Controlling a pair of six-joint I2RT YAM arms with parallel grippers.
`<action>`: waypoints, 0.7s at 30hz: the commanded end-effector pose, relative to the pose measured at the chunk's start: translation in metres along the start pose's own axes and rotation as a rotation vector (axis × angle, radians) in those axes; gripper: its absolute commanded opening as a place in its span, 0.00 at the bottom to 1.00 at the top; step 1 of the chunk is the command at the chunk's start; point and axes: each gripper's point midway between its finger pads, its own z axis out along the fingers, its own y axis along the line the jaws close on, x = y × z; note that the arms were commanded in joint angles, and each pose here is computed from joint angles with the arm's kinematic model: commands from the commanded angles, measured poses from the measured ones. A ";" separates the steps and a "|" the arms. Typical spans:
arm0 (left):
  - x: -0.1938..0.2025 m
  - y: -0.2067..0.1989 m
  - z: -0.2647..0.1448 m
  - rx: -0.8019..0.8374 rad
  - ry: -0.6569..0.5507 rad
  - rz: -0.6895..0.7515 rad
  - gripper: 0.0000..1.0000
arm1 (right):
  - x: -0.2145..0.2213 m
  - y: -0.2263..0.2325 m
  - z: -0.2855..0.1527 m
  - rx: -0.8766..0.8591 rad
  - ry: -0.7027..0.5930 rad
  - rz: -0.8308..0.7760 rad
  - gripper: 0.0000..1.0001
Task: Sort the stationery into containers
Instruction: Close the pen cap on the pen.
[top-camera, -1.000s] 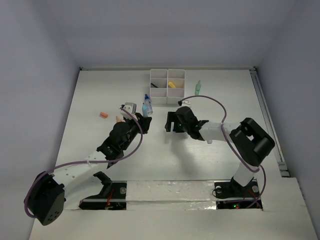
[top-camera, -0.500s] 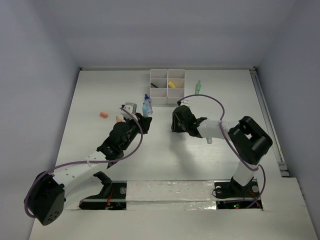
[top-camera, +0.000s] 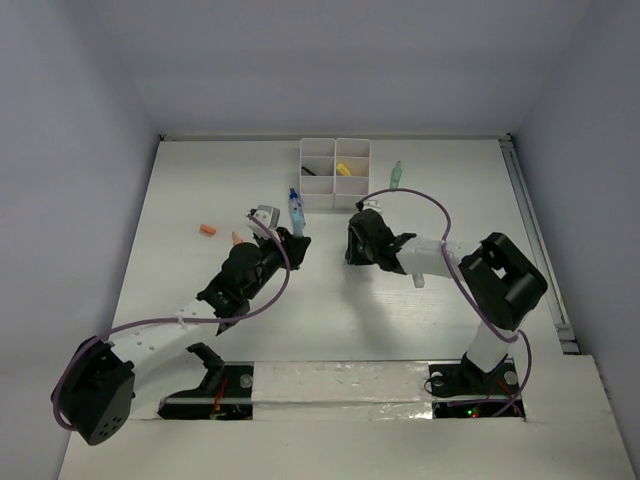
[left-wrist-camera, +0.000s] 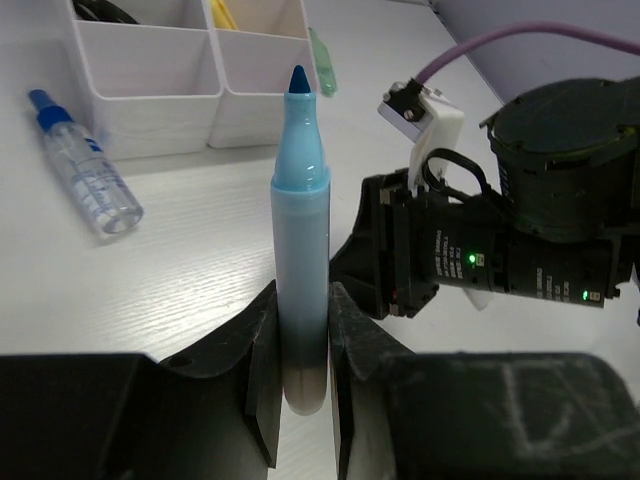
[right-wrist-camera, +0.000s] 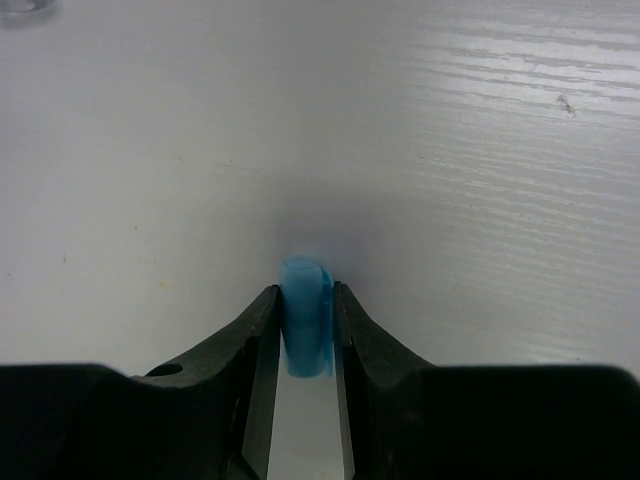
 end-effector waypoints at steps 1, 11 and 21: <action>-0.014 -0.030 0.002 0.155 -0.042 -0.013 0.00 | -0.031 0.006 -0.020 -0.056 -0.091 0.007 0.03; -0.010 -0.077 -0.012 0.483 -0.006 -0.048 0.00 | -0.147 0.056 -0.142 -0.375 -0.558 0.057 0.00; -0.009 -0.095 -0.022 0.689 0.031 -0.127 0.00 | -0.182 0.107 -0.232 -0.764 -0.773 0.064 0.00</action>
